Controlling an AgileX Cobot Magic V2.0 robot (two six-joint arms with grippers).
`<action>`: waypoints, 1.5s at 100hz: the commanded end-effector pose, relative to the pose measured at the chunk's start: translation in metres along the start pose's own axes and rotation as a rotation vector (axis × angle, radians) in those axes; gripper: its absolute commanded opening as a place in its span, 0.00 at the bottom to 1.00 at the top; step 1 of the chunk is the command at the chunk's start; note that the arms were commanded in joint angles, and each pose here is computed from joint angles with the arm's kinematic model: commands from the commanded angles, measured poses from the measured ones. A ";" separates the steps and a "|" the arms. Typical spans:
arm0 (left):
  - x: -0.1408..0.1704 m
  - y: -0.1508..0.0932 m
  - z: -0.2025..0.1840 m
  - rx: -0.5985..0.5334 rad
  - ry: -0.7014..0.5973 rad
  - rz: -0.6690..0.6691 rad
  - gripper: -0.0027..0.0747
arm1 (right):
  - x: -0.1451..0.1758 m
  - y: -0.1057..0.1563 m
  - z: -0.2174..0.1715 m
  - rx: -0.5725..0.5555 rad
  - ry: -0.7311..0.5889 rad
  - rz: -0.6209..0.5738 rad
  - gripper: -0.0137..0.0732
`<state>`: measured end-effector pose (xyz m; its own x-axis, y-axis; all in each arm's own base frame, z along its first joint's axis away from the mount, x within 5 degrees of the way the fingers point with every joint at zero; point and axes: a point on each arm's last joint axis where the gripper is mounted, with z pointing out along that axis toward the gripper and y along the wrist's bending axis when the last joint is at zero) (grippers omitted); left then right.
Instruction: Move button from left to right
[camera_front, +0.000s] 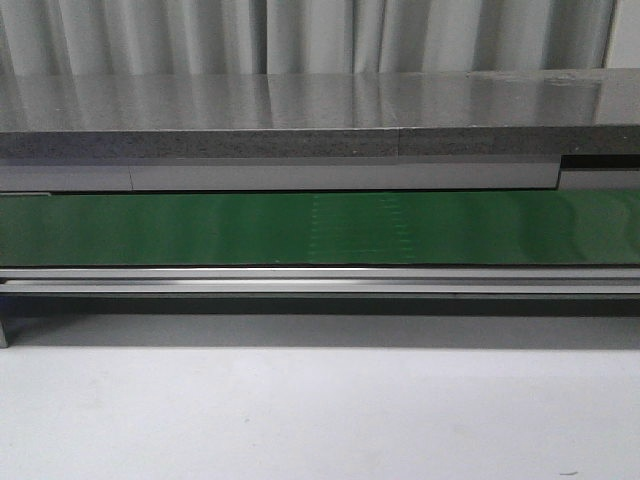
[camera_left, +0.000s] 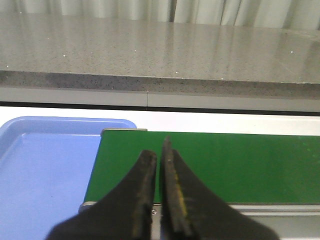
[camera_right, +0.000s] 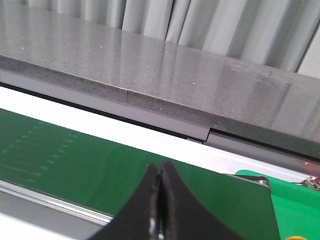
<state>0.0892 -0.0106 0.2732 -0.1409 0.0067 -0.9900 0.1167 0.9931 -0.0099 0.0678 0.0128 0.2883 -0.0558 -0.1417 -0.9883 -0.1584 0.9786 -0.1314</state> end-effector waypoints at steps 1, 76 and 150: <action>-0.017 0.000 -0.002 0.003 -0.111 -0.012 0.04 | -0.013 -0.004 -0.002 0.039 -0.083 0.006 0.08; -0.017 0.000 -0.002 0.003 -0.111 -0.012 0.04 | -0.013 -0.004 -0.002 0.040 -0.083 0.005 0.08; -0.017 0.000 -0.002 0.003 -0.111 -0.012 0.04 | 0.054 -0.001 -0.010 0.121 -0.119 0.074 0.08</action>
<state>0.0892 -0.0106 0.2732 -0.1409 0.0067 -0.9900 0.1167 0.9931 -0.0099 0.0570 0.0032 0.2270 -0.0614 -0.0564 -0.9965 -0.0530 0.9972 -0.0532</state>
